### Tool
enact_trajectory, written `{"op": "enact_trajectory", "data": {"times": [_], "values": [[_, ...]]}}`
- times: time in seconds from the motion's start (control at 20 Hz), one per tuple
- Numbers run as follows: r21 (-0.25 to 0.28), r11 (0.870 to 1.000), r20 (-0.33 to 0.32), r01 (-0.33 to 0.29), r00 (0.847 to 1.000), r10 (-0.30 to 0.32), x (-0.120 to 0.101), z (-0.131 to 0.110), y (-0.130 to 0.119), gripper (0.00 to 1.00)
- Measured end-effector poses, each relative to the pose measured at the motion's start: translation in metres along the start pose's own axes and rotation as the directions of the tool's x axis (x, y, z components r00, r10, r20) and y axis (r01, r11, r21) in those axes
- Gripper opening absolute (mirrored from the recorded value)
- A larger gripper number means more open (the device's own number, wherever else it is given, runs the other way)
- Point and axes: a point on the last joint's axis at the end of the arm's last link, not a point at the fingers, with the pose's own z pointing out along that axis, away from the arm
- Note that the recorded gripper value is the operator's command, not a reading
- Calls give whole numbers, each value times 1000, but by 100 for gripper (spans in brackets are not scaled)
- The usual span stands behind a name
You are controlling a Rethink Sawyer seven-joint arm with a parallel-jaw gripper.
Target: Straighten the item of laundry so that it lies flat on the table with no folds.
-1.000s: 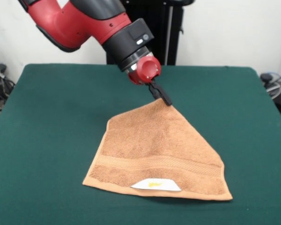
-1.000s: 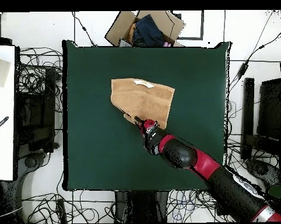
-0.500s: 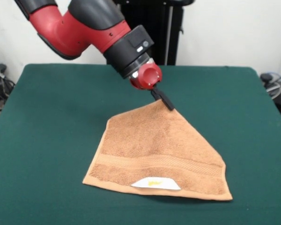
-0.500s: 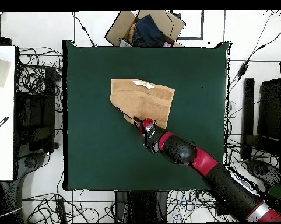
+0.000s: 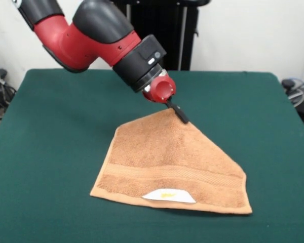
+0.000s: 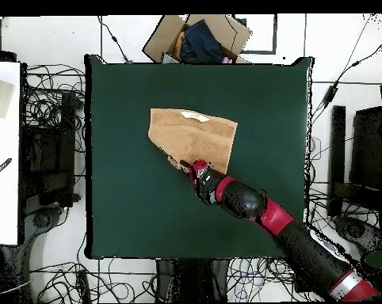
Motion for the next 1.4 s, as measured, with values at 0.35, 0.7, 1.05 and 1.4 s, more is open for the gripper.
{"op": "enact_trajectory", "data": {"times": [0.35,0.7,1.05,1.4], "values": [[3,1000,-10,-14,1000,14,-3,1,0,0],[4,1000,-10,-12,1000,12,-2,0,0,0],[28,999,2,28,1000,-28,3,-8,-4,0],[40,998,13,52,999,-53,2,-10,-13,0]]}}
